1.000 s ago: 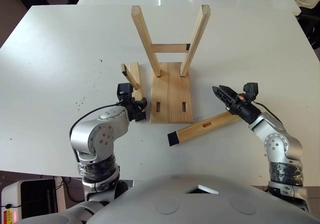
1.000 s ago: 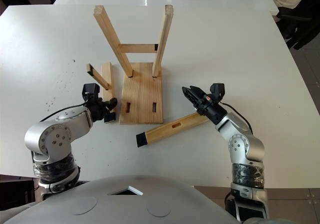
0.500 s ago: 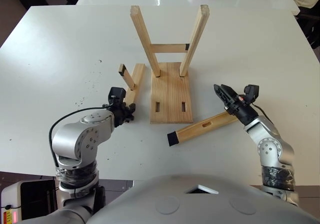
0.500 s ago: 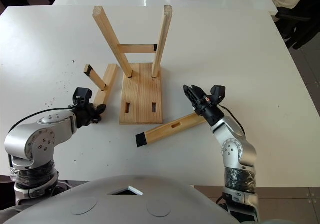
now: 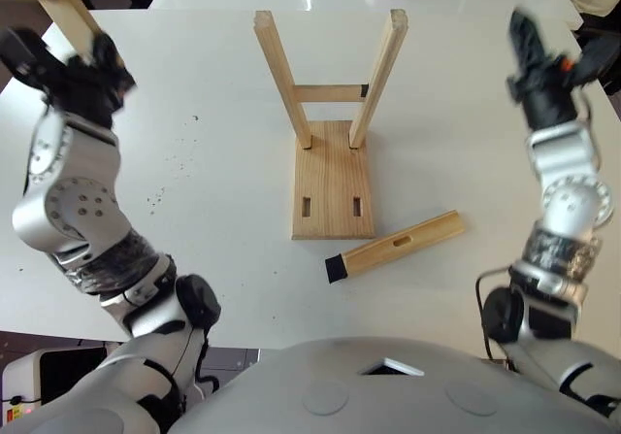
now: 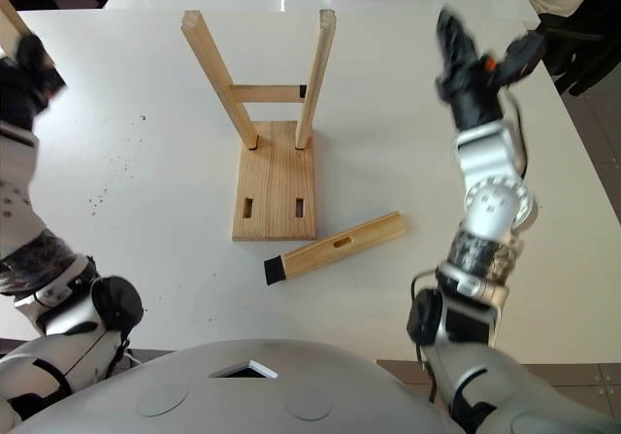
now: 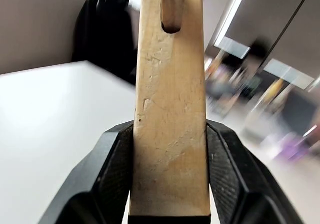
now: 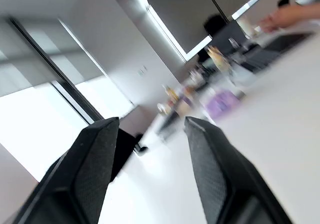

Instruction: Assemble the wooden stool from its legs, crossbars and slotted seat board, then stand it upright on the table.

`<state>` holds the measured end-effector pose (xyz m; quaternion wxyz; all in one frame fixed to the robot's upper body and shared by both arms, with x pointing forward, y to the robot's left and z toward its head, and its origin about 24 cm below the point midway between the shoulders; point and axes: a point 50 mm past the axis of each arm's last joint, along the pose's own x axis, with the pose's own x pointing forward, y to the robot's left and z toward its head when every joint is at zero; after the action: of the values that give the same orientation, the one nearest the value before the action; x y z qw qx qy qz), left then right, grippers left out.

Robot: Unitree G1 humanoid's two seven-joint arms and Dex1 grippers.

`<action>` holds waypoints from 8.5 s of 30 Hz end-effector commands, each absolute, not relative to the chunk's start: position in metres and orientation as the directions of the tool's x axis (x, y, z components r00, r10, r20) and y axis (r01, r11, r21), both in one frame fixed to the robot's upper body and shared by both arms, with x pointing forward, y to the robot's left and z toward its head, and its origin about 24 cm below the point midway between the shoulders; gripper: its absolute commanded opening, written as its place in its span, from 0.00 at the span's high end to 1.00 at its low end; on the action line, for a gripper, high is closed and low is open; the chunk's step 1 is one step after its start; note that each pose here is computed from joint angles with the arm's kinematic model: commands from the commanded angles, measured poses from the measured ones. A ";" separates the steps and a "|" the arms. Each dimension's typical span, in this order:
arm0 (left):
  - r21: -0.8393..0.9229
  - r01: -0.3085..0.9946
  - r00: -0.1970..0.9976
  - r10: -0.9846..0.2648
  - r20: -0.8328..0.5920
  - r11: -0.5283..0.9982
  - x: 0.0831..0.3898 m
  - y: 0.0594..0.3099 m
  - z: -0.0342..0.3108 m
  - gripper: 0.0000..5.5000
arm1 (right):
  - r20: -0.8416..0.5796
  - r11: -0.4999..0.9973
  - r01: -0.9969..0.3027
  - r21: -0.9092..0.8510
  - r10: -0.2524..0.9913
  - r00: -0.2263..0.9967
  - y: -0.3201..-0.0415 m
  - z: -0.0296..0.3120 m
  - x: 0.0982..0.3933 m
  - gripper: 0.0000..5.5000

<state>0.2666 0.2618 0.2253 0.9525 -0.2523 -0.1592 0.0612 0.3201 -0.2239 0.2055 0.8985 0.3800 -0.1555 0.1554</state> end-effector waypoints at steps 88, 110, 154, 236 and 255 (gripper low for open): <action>-0.323 0.328 0.927 -0.236 0.291 0.888 0.256 0.252 0.135 0.34 | 0.018 0.252 -0.967 0.043 0.967 0.253 -0.177 0.192 0.246 0.63; -0.562 0.175 0.962 -0.018 0.273 0.808 0.260 0.257 0.132 0.34 | -0.131 0.193 -0.980 -0.050 0.971 0.198 -0.163 0.171 0.232 0.63; -0.549 0.132 0.973 -0.003 0.230 0.825 0.249 0.236 0.104 0.34 | -0.092 0.235 -0.972 -0.029 0.967 0.237 -0.147 0.183 0.269 0.45; -0.569 -0.326 0.939 0.328 -0.103 0.755 0.123 0.217 0.043 0.34 | -0.846 -0.073 -0.988 0.135 0.512 -0.153 -0.166 0.078 0.190 0.45; -0.557 -0.270 0.955 0.290 -0.055 0.785 0.156 0.231 0.041 0.34 | -0.691 0.668 -0.744 0.018 0.546 0.474 -0.204 0.100 0.244 0.45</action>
<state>0.1485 0.2281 0.0437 0.9429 -0.2923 -0.0270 0.1574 0.2379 -0.2001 0.1062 0.8065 -0.1651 0.3535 0.4442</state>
